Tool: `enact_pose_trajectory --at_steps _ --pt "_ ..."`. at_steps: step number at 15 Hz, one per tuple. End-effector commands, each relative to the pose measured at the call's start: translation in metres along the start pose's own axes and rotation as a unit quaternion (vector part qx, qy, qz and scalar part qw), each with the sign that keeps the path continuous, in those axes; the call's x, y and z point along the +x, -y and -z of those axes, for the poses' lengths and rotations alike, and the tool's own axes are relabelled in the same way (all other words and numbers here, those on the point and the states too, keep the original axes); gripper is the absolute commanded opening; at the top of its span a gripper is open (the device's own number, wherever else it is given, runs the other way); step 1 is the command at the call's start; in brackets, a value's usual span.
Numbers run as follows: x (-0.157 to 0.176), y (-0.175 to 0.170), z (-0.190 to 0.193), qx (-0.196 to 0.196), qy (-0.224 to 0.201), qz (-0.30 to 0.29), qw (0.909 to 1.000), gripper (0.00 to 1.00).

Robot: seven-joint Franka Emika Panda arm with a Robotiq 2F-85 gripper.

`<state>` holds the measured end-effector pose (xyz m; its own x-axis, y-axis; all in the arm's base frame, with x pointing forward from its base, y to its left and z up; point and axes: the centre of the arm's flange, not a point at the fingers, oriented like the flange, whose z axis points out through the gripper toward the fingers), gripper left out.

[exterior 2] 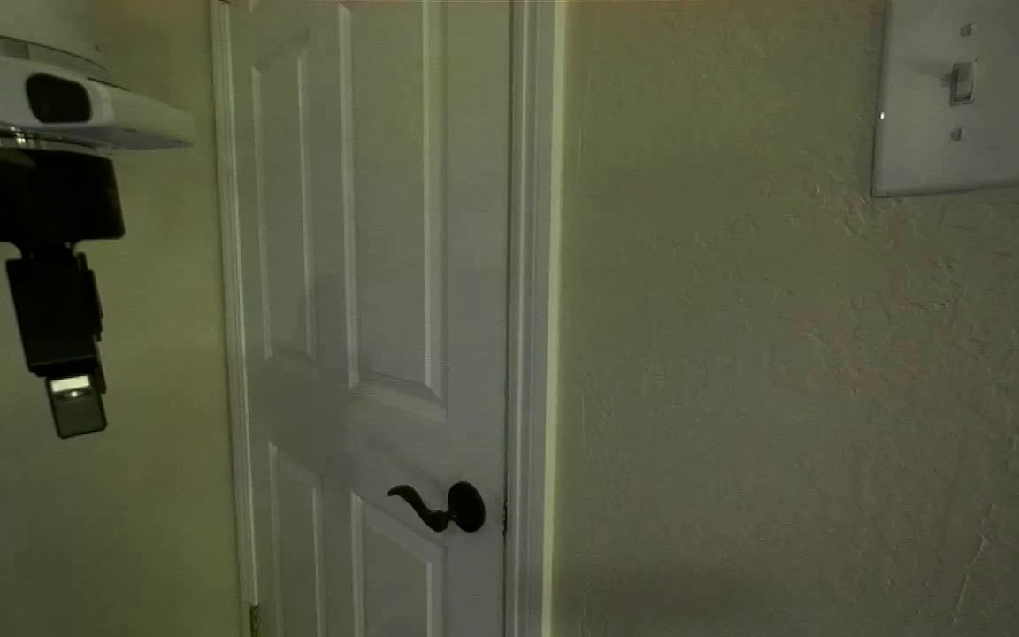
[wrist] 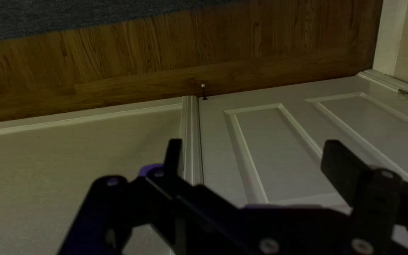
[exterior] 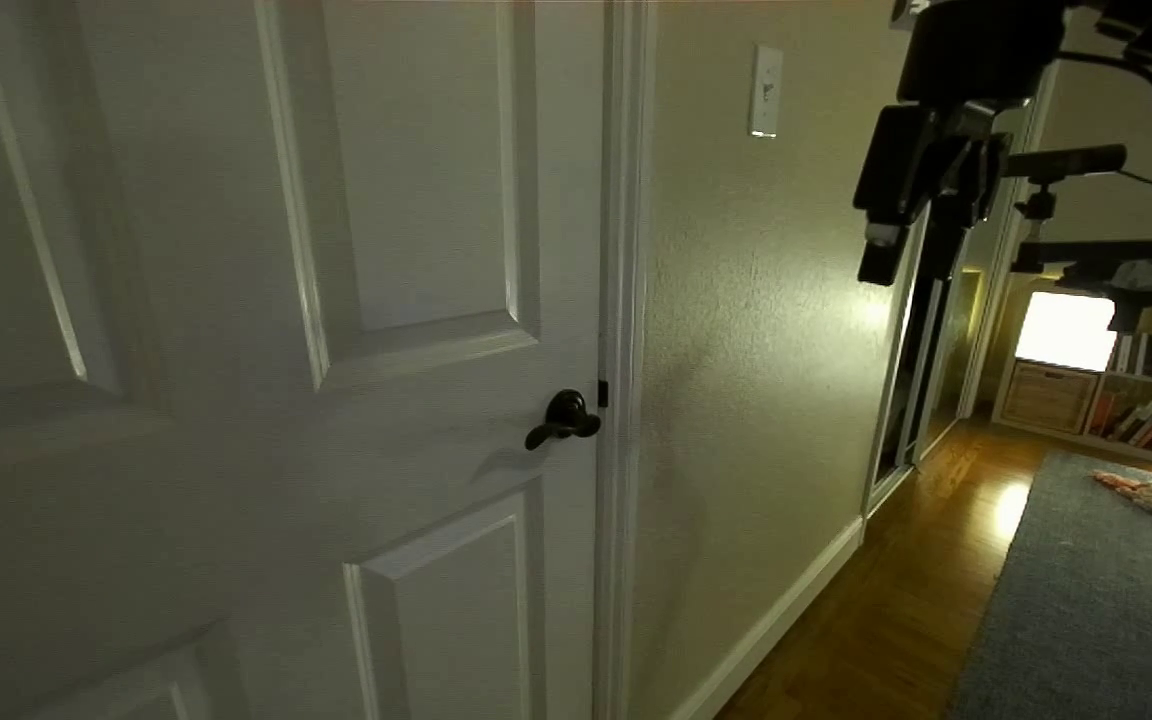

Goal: Open the door

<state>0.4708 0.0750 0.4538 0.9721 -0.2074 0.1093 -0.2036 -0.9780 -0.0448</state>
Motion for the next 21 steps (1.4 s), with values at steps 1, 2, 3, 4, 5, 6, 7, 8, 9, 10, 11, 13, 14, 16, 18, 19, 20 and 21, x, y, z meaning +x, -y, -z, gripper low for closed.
enact_pose_trajectory --at_steps 1,2,3,4,5,6,7,8,9,10,11,13,14,16,18,19,20,21 --pt "0.008 0.016 -0.021 0.012 0.0 -0.047 0.9988 1.0" --pt "0.014 0.022 -0.033 0.02 0.002 -0.066 0.9976 1.0" --pt "0.022 0.027 -0.044 0.024 0.006 -0.091 0.9955 1.0" --pt "0.031 0.032 -0.058 0.03 0.01 -0.122 0.992 1.0" --pt "0.036 0.035 -0.068 0.036 0.015 -0.145 0.9886 1.0" --pt "0.048 0.04 -0.082 0.04 0.019 -0.172 0.9842 1.0" --pt "0.056 0.042 -0.093 0.043 0.019 -0.196 0.9795 1.0" --pt "0.067 0.045 -0.104 0.047 0.018 -0.22 0.9741 1.0" --pt "0.075 0.048 -0.112 0.053 0.019 -0.243 0.9683 1.0" --pt "0.086 0.051 -0.122 0.058 0.013 -0.267 0.962 1.0" --pt "0.095 0.053 -0.131 0.068 0.009 -0.287 0.9554 1.0" --pt "0.116 0.056 -0.146 0.077 -0.007 -0.33 0.9407 1.0" --pt "0.127 0.056 -0.153 0.085 -0.016 -0.35 0.9327 1.0" --pt "0.148 0.056 -0.163 0.097 -0.036 -0.39 0.9151 1.0" --pt "0.167 0.055 -0.174 0.112 -0.049 -0.426 0.8964 1.0" --pt "0.175 0.055 -0.178 0.117 -0.053 -0.439 0.8892 1.0" --pt "0.184 0.055 -0.184 0.122 -0.055 -0.449 0.8834 1.0" --pt "0.191 0.056 -0.188 0.126 -0.056 -0.458 0.878 1.0"
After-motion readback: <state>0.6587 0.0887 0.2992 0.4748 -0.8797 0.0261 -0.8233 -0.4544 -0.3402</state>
